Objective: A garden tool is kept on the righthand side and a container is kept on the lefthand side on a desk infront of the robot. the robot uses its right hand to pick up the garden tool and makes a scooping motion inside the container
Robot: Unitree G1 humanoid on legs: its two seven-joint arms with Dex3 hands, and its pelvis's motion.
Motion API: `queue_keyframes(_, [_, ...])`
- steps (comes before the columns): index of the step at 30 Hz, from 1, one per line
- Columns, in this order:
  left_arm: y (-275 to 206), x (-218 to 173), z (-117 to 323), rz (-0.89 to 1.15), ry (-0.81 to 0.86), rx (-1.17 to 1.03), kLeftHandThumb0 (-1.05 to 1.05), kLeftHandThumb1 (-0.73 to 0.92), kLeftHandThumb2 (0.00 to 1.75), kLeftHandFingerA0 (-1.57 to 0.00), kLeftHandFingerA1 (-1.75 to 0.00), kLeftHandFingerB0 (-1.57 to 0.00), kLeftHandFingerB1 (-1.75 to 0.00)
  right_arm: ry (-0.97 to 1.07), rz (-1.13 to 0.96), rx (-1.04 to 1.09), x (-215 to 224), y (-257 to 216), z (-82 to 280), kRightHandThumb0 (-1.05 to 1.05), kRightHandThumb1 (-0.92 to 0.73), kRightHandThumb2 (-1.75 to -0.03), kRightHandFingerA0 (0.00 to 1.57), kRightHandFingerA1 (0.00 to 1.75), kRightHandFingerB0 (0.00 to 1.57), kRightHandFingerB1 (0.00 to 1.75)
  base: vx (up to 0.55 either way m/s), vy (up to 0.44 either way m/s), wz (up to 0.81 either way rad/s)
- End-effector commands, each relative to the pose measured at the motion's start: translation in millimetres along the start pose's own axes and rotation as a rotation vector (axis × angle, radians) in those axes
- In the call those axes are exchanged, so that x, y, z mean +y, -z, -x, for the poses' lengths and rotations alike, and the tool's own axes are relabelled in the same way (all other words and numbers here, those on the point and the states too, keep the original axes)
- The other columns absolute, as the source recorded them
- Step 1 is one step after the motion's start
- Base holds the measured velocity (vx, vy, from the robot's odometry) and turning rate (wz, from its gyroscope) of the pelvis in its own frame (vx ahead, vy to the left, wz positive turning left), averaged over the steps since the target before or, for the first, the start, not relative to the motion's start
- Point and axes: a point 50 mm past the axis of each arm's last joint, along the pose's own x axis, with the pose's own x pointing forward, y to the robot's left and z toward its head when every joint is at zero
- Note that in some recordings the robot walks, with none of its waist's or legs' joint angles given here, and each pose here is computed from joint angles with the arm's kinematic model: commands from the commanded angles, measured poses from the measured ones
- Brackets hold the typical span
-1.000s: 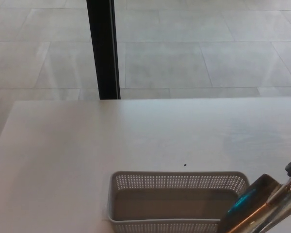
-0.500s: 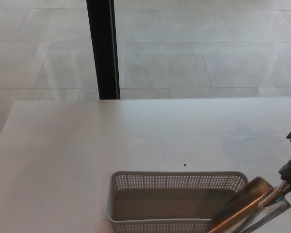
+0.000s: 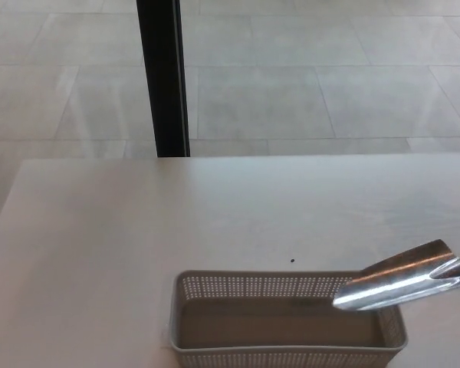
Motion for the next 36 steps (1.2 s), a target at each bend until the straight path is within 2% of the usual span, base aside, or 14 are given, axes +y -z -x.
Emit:
queue_keyframes(1, [-1, 9, 1, -0.006, -0.011, -0.014, -0.54, 0.68, 0.6, -0.69, -0.71, -0.62, -0.48, 0.01, -0.183, 0.136, -9, 28, 4, -0.13, -0.61, -0.81, 0.96, 1.75, 0.67, 1.48, 0.0, 0.0, 0.0])
queue_keyframes(3, [-1, 9, 1, -0.009, -0.014, -0.01, -0.55, 0.68, 0.6, -0.65, -0.71, -0.59, -0.48, 0.003, -0.157, 0.128, -8, 27, 4, -0.19, -0.62, -0.72, 0.78, 1.74, 0.72, 1.46, 0.0, 0.0, 0.0])
queue_keyframes(15, [-6, 8, 0, -0.025, -0.014, -0.019, -0.58, 0.67, 0.6, -0.69, -0.78, -0.63, -0.48, -0.063, 0.077, -0.01, -8, 2, -10, -0.36, -0.8, -0.64, 0.84, 1.75, 0.77, 1.21, 0.0, 0.0, 0.0])
queue_keyframes(16, [-7, 8, 0, -0.038, -0.014, -0.022, -0.58, 0.67, 0.6, -0.68, -0.79, -0.62, -0.48, -0.07, 0.112, -0.018, -7, -1, -13, -0.39, -0.58, -0.99, 1.15, 1.34, 0.81, 1.11, 0.0, 0.0, 0.0])
queue_keyframes(17, [-7, 8, 0, -0.024, -0.011, -0.018, -0.58, 0.67, 0.6, -0.67, -0.72, -0.62, -0.47, -0.068, 0.123, -0.028, -8, -3, -15, -0.38, -0.58, -0.99, 1.15, 1.34, 0.81, 1.09, 0.0, 0.0, 0.0])
queue_keyframes(19, [-7, 8, 0, -0.027, -0.014, -0.02, -0.58, 0.67, 0.6, -0.67, -0.72, -0.62, -0.47, -0.065, 0.13, -0.032, -7, -5, -16, -0.38, -0.58, -0.99, 1.15, 1.34, 0.81, 1.09, 0.0, 0.0, 0.0])
queue_keyframes(20, [-7, 8, 0, -0.029, -0.012, -0.022, -0.59, 0.67, 0.6, -0.68, -0.81, -0.63, -0.47, -0.07, 0.142, -0.037, -8, -8, -19, -0.31, -0.7, -0.65, 0.87, 1.75, 0.75, 1.33, 0.0, 0.0, 0.0])
queue_keyframes(21, [-7, 8, 0, -0.014, -0.012, -0.018, -0.58, 0.66, 0.6, -0.68, -0.76, -0.62, -0.46, -0.052, 0.148, -0.043, -8, -10, -21, -0.3, -0.68, -0.65, 0.89, 1.75, 0.76, 1.34, 0.0, 0.0, 0.0])
queue_keyframes(22, [-7, 8, 0, -0.009, -0.011, -0.024, -0.56, 0.65, 0.6, -0.7, -0.69, -0.64, -0.47, -0.054, 0.161, -0.045, -8, -11, -23, -0.38, -0.54, -0.96, 1.17, 1.34, 0.83, 1.09, 0.0, 0.0, 0.0])
queue_keyframes(23, [-6, 7, 0, -0.005, -0.008, -0.025, -0.57, 0.65, 0.6, -0.64, -0.6, -0.61, -0.45, -0.049, 0.169, -0.045, -8, -12, -24, -0.31, -0.7, -0.64, 0.88, 1.75, 0.76, 1.36, 0.0, 0.0, 0.0])
queue_keyframes(27, [-5, 7, 0, -0.012, -0.01, -0.015, -0.58, 0.66, 0.59, -0.67, -0.65, -0.6, -0.44, -0.122, 0.194, -0.002, -6, -13, -26, -0.42, -0.59, -0.98, 1.16, 1.36, 0.82, 1.11, 0.0, 0.0, 0.0])
queue_keyframes(28, [-5, 7, 0, -0.016, -0.009, -0.015, -0.6, 0.65, 0.59, -0.7, -0.77, -0.64, -0.47, -0.16, 0.207, 0.024, -6, -13, -27, -0.32, -0.76, -0.66, 0.85, 1.75, 0.73, 1.32, 0.0, 0.0, 0.0])
queue_keyframes(29, [-5, 7, 0, -0.019, -0.01, -0.016, -0.6, 0.65, 0.59, -0.7, -0.77, -0.64, -0.47, -0.189, 0.215, 0.048, -5, -13, -28, -0.32, -0.76, -0.66, 0.85, 1.75, 0.73, 1.32, 0.0, 0.0, 0.0])
queue_keyframes(36, [-5, 8, 0, -0.01, 0.0, -0.026, -0.59, 0.66, 0.6, -0.66, -0.66, -0.61, -0.47, -0.231, 0.267, 0.188, -4, -16, -34, -0.34, -0.76, -0.71, 0.88, 1.68, 0.84, 0.84, 0.0, 0.0, 0.0])
